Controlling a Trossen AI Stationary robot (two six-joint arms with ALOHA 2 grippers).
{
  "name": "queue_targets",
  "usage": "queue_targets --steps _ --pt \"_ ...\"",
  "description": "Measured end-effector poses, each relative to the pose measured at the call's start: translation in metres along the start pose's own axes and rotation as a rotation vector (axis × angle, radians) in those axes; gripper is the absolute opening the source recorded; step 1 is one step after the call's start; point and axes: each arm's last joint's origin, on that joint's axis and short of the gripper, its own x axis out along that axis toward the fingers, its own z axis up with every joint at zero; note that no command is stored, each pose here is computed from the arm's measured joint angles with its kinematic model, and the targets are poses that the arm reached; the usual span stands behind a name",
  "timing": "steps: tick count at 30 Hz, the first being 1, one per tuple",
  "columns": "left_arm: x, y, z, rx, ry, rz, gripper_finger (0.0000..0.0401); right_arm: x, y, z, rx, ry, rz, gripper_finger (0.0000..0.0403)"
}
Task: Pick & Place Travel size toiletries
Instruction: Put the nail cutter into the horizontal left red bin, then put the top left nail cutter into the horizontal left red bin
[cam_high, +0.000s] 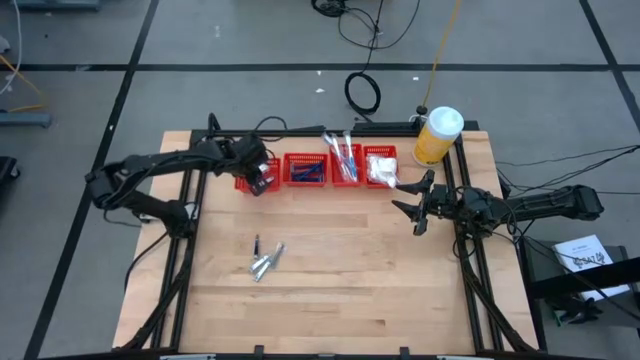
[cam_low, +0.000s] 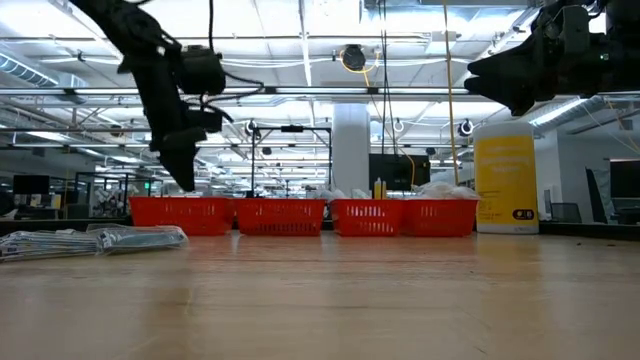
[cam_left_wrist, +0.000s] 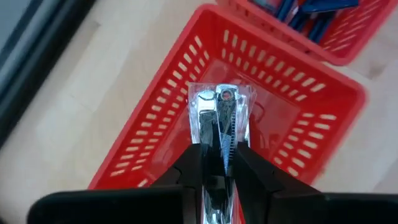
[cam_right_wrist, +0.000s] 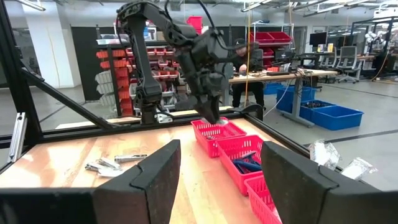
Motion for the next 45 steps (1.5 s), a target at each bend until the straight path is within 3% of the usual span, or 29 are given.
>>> queue_targets --steps 7,13,17,23,29,34,38,45 --pt "0.017 -0.001 -0.002 -0.025 0.059 -0.028 0.007 0.0 0.0 0.0 0.0 0.0 0.0 0.0212" --pt "0.017 0.001 -0.002 -0.062 0.055 0.021 0.016 0.0 0.0 0.0 0.0 0.0 0.0 0.0212" --pt "0.015 0.001 -0.002 -0.013 0.081 0.023 0.0225 0.0 0.0 0.0 0.0 0.0 0.0 0.0212" --pt "-0.013 -0.004 0.005 -0.062 0.229 0.02 0.0274 0.0 0.0 0.0 -0.003 0.0 0.0 0.0212" --pt "-0.042 -0.043 0.009 -0.086 0.296 -0.006 0.0276 0.0 0.0 0.0 -0.004 0.0 0.0 0.0212" --pt "-0.05 -0.094 -0.011 -0.06 0.347 -0.109 0.0261 0.0 0.0 0.0 -0.005 0.0 0.0 0.0212" --pt "-0.056 -0.127 -0.035 -0.163 0.377 -0.078 0.025 0.0 0.0 0.0 -0.005 0.0 0.0 0.0212" --pt "-0.056 -0.167 -0.069 -0.578 0.333 -0.052 0.0236 0.0 0.0 0.001 -0.001 -0.01 0.001 0.0212"
